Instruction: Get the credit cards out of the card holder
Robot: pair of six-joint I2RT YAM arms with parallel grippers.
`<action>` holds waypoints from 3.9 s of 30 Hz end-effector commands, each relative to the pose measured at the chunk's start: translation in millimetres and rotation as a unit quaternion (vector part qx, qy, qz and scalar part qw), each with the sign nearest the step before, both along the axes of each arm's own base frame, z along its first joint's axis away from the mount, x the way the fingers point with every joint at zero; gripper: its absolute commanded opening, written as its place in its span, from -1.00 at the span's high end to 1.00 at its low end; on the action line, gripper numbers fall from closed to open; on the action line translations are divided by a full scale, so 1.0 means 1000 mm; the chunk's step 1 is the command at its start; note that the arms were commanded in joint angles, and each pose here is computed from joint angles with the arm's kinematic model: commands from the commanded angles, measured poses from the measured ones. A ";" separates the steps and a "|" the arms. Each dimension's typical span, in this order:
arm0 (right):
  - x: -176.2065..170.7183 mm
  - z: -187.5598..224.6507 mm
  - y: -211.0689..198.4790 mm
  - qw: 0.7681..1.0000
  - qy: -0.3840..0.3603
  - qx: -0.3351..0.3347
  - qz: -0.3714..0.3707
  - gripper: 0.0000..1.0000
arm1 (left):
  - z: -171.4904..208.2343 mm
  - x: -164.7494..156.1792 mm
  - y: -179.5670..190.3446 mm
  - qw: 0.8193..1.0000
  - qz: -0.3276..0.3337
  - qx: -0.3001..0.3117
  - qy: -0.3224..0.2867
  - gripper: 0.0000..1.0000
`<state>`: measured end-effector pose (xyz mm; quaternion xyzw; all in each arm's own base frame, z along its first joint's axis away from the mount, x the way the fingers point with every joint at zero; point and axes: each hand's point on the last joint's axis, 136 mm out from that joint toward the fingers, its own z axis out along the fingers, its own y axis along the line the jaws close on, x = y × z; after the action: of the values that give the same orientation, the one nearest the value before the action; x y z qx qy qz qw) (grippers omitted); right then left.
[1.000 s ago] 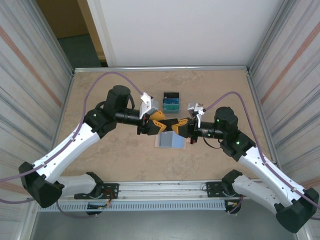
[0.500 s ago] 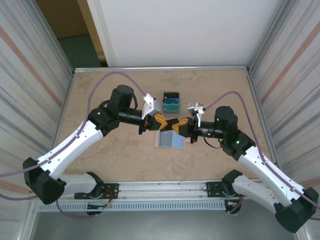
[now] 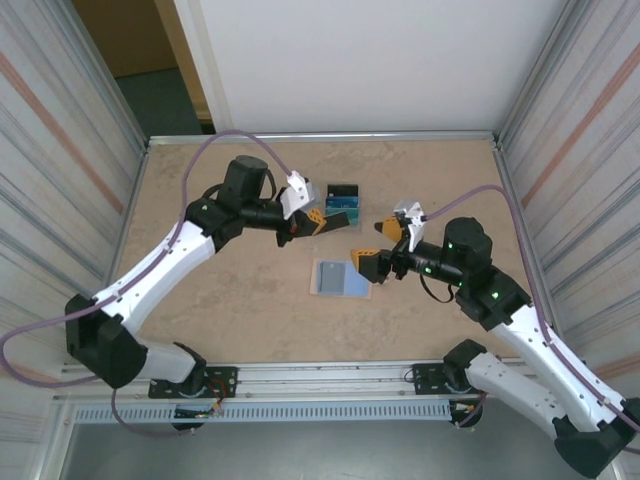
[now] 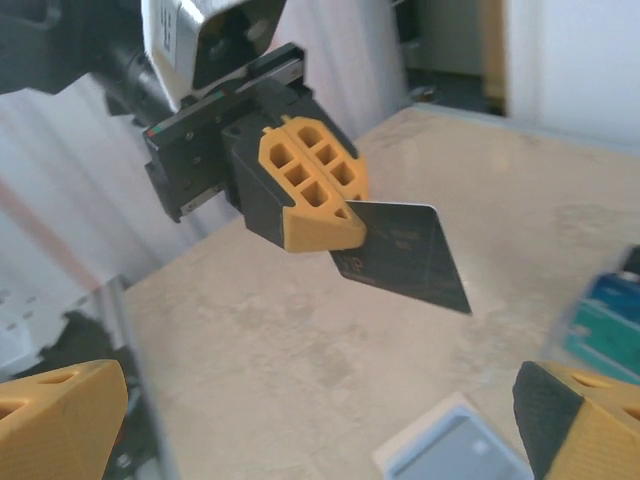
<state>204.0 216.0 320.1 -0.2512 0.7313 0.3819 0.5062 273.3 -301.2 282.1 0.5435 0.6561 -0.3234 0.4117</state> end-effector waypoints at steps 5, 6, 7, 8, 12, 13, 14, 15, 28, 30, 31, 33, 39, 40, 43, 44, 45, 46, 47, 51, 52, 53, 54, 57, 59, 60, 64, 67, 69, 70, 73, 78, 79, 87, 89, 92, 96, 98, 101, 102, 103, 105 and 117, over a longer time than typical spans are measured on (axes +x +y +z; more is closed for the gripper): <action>0.036 0.004 -0.058 0.981 0.021 0.003 -0.193 -0.97 | -0.020 0.061 -0.003 0.996 -0.011 0.047 -0.075 1.00; 0.040 0.003 -0.062 0.978 0.027 0.006 -0.206 -0.97 | -0.023 0.067 -0.005 0.996 -0.014 0.049 -0.075 1.00; 0.042 0.002 -0.066 0.975 0.034 0.009 -0.220 -0.97 | -0.026 0.076 -0.007 0.996 -0.015 0.051 -0.076 1.00; 0.044 0.002 -0.068 0.974 0.039 0.011 -0.224 -0.97 | -0.029 0.082 -0.009 0.996 -0.017 0.052 -0.075 1.00; 0.046 0.003 -0.069 0.974 0.046 0.012 -0.224 -0.97 | -0.040 0.109 -0.017 0.994 -0.031 0.055 -0.091 1.00; 0.047 0.003 -0.070 0.973 0.045 0.012 -0.228 -0.97 | -0.044 0.114 -0.019 0.993 -0.037 0.059 -0.098 1.00; 0.048 0.002 -0.072 0.971 0.046 0.009 -0.234 -0.97 | -0.050 0.119 -0.020 0.992 -0.040 0.064 -0.099 1.00; 0.050 0.001 -0.076 0.968 0.048 0.006 -0.246 -0.97 | -0.055 0.125 -0.021 0.991 -0.044 0.068 -0.103 1.00; 0.052 -0.016 -0.115 0.931 0.080 0.013 -0.355 -0.97 | -0.107 0.183 -0.027 0.988 -0.082 0.063 -0.111 1.00; 0.052 -0.018 -0.116 0.930 0.081 0.012 -0.357 -0.97 | -0.112 0.189 -0.029 0.987 -0.089 0.064 -0.115 1.00; 0.052 -0.021 -0.118 0.928 0.084 0.011 -0.363 -0.97 | -0.116 0.191 -0.031 0.987 -0.092 0.064 -0.116 1.00; 0.053 -0.024 -0.119 0.927 0.087 0.009 -0.365 -0.97 | -0.121 0.196 -0.033 0.987 -0.097 0.064 -0.113 1.00; 0.055 -0.025 -0.118 0.926 0.090 0.008 -0.366 -0.97 | -0.140 0.208 -0.036 0.986 -0.104 0.076 -0.106 1.00; 0.055 -0.025 -0.118 0.926 0.089 0.009 -0.366 -0.97 | -0.143 0.209 -0.036 0.986 -0.103 0.077 -0.105 1.00; 0.056 -0.026 -0.116 0.928 0.089 0.012 -0.361 -0.97 | -0.150 0.212 -0.037 0.986 -0.104 0.078 -0.101 1.00; 0.055 -0.026 -0.115 0.929 0.088 0.014 -0.359 -0.97 | -0.152 0.213 -0.037 0.986 -0.104 0.079 -0.101 1.00; 0.056 -0.028 -0.114 0.930 0.090 0.015 -0.357 -0.97 | -0.153 0.214 -0.037 0.986 -0.103 0.079 -0.101 1.00; 0.056 -0.028 -0.113 0.930 0.090 0.017 -0.355 -0.97 | -0.155 0.215 -0.037 0.987 -0.101 0.079 -0.099 1.00; 0.056 -0.030 -0.112 0.931 0.092 0.018 -0.353 -0.97 | -0.155 0.215 -0.038 0.987 -0.100 0.079 -0.099 1.00; 0.057 -0.035 -0.109 0.932 0.098 0.020 -0.350 -0.97 | -0.157 0.218 -0.038 0.987 -0.097 0.079 -0.100 1.00; 0.057 -0.035 -0.108 0.932 0.098 0.021 -0.348 -0.97 | -0.157 0.218 -0.038 0.987 -0.096 0.080 -0.100 1.00; 0.058 -0.036 -0.108 0.932 0.100 0.022 -0.348 -0.97 | -0.157 0.219 -0.038 0.987 -0.095 0.080 -0.103 1.00; 0.058 -0.036 -0.106 0.933 0.100 0.024 -0.344 -0.97 | -0.159 0.220 -0.038 0.987 -0.095 0.080 -0.103 1.00; 0.058 -0.037 -0.104 0.934 0.102 0.026 -0.340 -0.97 | -0.159 0.222 -0.040 0.987 -0.095 0.078 -0.105 1.00; 0.059 -0.037 -0.103 0.935 0.104 0.026 -0.338 -0.97 | -0.159 0.224 -0.040 0.987 -0.095 0.077 -0.107 1.00; 0.059 -0.038 -0.102 0.935 0.105 0.026 -0.337 -0.97 | -0.158 0.225 -0.041 0.987 -0.094 0.076 -0.107 1.00; 0.060 -0.040 -0.100 0.936 0.108 0.025 -0.333 -0.97 | -0.155 0.228 -0.043 0.987 -0.093 0.071 -0.112 1.00; 0.061 -0.042 -0.099 0.936 0.112 0.024 -0.332 -0.97 | -0.154 0.230 -0.044 0.987 -0.092 0.069 -0.114 1.00; 0.061 -0.043 -0.098 0.937 0.113 0.025 -0.330 -0.97 | -0.155 0.231 -0.044 0.987 -0.092 0.068 -0.114 1.00; 0.061 -0.043 -0.097 0.937 0.112 0.026 -0.330 -0.97 | -0.155 0.232 -0.045 0.987 -0.092 0.068 -0.114 1.00; 0.061 -0.044 -0.097 0.938 0.112 0.027 -0.328 -0.97 | -0.160 0.232 -0.045 0.987 -0.092 0.069 -0.110 1.00; 0.062 -0.043 -0.096 0.938 0.112 0.028 -0.326 -0.97 | -0.171 0.233 -0.044 0.988 -0.092 0.076 -0.103 1.00; 0.062 -0.043 -0.095 0.939 0.113 0.028 -0.325 -0.97 | -0.173 0.233 -0.043 0.987 -0.091 0.079 -0.102 1.00; 0.065 -0.042 -0.092 0.940 0.113 0.028 -0.322 -0.97 | -0.185 0.230 -0.038 0.986 -0.090 0.104 -0.095 1.00; 0.065 -0.042 -0.091 0.941 0.113 0.027 -0.319 -0.97 | -0.187 0.227 -0.036 0.985 -0.089 0.115 -0.095 1.00; 0.065 -0.042 -0.091 0.941 0.112 0.028 -0.319 -0.97 | -0.189 0.223 -0.032 0.983 -0.088 0.127 -0.097 1.00; 0.064 -0.041 -0.091 0.941 0.111 0.029 -0.317 -0.97 | -0.182 0.216 -0.029 0.982 -0.087 0.133 -0.098 1.00; 0.063 -0.042 -0.092 0.941 0.111 0.030 -0.318 -0.97 | -0.179 0.212 -0.026 0.982 -0.087 0.136 -0.100 1.00; 0.063 -0.042 -0.092 0.941 0.110 0.031 -0.318 -0.97 | -0.171 0.205 -0.024 0.981 -0.087 0.137 -0.106 1.00; 0.062 -0.042 -0.092 0.941 0.109 0.031 -0.318 -0.97 | -0.171 0.204 -0.024 0.981 -0.085 0.138 -0.105 1.00; 0.061 -0.043 -0.092 0.941 0.111 0.032 -0.317 -0.97 | -0.169 0.202 -0.023 0.981 -0.084 0.139 -0.105 1.00; 0.061 -0.043 -0.093 0.941 0.110 0.033 -0.317 -0.97 | -0.169 0.199 -0.020 0.980 -0.081 0.146 -0.104 1.00; 0.057 -0.045 -0.093 0.943 0.113 0.035 -0.313 -0.97 | -0.167 0.195 -0.019 0.979 -0.063 0.160 -0.107 0.65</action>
<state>261.5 123.0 271.9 0.0475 0.8162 0.2447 0.5212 471.1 -317.4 90.3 0.6735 0.6217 -0.1934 0.3501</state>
